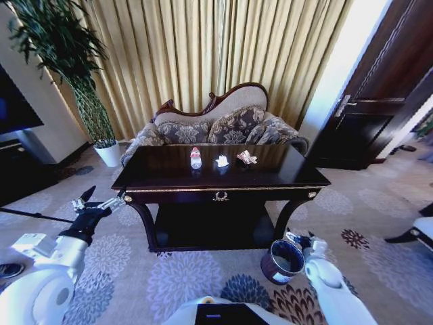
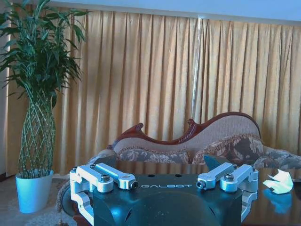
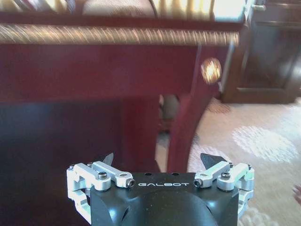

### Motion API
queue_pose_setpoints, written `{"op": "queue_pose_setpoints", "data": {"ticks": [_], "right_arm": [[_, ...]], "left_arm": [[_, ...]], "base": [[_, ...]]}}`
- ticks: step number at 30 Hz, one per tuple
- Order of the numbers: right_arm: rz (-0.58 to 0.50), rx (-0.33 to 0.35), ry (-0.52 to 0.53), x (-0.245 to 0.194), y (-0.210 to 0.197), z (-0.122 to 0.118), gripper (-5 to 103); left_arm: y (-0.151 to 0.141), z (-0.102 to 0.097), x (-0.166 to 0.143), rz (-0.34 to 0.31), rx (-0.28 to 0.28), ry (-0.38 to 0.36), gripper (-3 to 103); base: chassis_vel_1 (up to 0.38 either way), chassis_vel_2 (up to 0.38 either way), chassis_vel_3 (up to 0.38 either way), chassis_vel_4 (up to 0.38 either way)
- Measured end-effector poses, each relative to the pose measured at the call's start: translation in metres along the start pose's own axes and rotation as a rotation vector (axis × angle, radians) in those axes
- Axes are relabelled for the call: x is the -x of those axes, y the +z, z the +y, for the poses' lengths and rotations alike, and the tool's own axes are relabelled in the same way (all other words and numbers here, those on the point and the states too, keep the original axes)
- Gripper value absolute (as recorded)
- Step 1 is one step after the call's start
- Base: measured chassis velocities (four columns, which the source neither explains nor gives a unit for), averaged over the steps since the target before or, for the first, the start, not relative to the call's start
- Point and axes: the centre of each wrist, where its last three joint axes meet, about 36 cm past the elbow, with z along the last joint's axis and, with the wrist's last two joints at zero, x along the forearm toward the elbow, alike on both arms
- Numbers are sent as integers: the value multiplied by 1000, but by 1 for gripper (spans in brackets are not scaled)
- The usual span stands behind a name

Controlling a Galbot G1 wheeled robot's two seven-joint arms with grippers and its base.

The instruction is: Move to the front of the table and place the trash on the table into the trash bin.

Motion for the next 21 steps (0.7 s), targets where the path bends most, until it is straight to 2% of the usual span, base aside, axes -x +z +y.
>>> {"op": "queue_pose_setpoints", "data": {"ticks": [4, 7, 9, 12, 17, 21], "right_arm": [[-82, 4, -55, -33, -35, 11, 100], [-187, 41, -140, -72, -84, 39, 100], [-202, 48, -151, -77, -91, 44, 100], [-315, 82, -237, -110, -135, 75, 100], [-364, 92, -336, -135, -169, 89, 100], [-367, 68, -350, -137, -176, 89, 100]], "left_arm": [[0, 1, 0, -1, 2, -2, 100], [-1, 2, 0, -2, 7, -6, 100], [-1, 2, 0, -3, 8, -7, 100], [-3, 0, -1, -8, 8, -12, 100], [-7, -2, -3, -17, 3, -14, 100], [-8, -2, -2, -22, 3, -18, 100]], "base": [[0, 0, 0, 0], [0, 0, 0, 0], [0, 0, 0, 0], [0, 0, 0, 0], [0, 0, 0, 0], [0, 0, 0, 0]]}}
